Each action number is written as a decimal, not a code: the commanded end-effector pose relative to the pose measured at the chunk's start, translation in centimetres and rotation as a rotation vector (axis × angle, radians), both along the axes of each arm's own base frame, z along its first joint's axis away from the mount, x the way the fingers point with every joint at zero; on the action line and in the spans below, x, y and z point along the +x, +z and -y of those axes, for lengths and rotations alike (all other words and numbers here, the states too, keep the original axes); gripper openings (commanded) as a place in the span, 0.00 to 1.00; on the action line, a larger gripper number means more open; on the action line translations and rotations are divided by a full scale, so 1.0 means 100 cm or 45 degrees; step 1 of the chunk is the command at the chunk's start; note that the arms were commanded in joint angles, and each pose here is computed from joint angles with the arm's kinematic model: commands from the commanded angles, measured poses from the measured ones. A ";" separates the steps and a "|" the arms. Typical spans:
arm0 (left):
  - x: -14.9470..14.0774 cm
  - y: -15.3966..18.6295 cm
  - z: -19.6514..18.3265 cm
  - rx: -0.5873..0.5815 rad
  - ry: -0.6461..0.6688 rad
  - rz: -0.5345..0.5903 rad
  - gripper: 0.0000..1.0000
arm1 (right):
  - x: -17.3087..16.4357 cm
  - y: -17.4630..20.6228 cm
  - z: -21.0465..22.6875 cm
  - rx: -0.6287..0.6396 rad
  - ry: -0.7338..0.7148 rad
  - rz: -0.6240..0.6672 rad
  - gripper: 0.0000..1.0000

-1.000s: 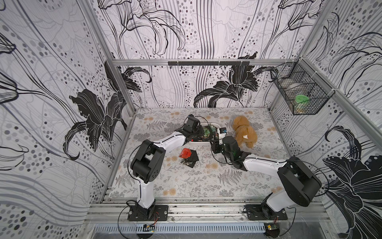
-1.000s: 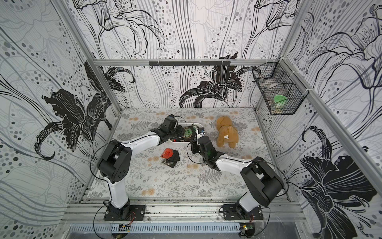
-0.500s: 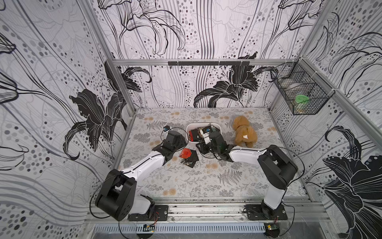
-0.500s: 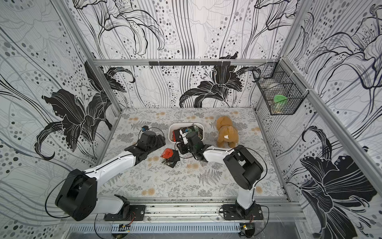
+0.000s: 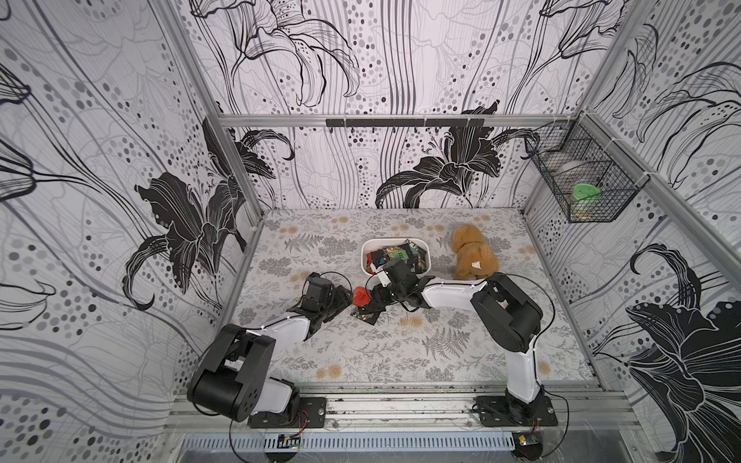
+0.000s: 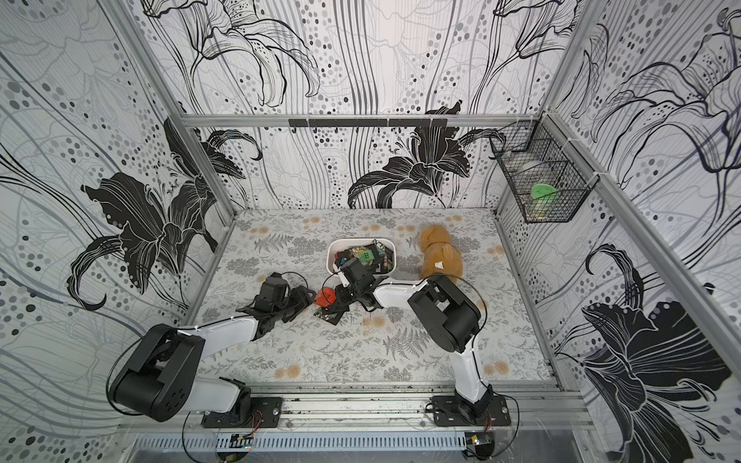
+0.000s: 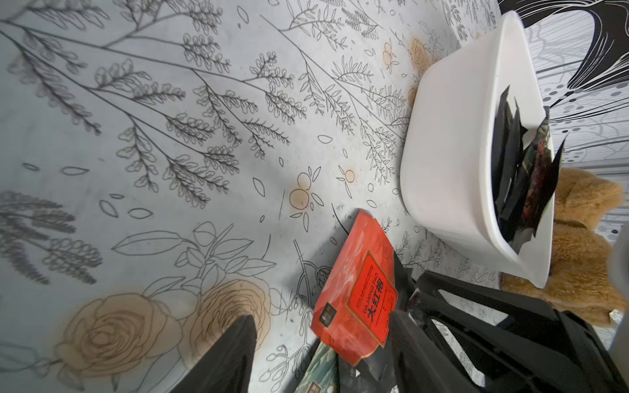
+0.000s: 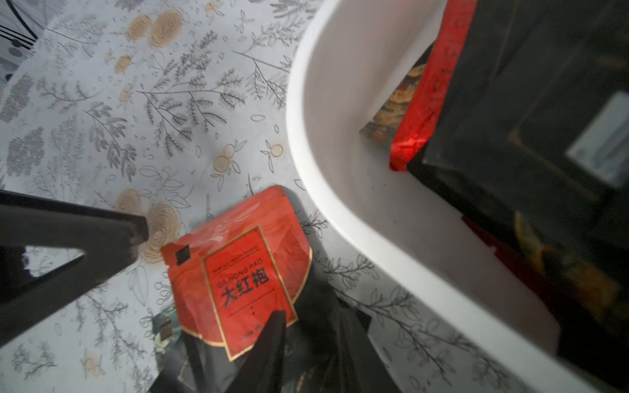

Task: Put the tea bags into the storage box
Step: Pick up the tea bag from the center of the board.

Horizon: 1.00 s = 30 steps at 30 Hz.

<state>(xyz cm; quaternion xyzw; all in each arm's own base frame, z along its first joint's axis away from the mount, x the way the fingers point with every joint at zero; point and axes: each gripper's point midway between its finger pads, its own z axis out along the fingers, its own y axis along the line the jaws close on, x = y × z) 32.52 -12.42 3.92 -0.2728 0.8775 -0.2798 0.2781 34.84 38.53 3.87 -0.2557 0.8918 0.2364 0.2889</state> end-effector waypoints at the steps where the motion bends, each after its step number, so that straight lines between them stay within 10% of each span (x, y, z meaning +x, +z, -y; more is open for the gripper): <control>1: 0.005 0.003 0.010 -0.095 -0.022 0.050 0.66 | 0.000 -0.010 0.000 -0.062 0.014 -0.025 0.29; 30: 0.034 0.024 0.045 -0.331 -0.118 0.162 0.36 | -0.003 -0.016 -0.005 -0.068 0.048 -0.056 0.24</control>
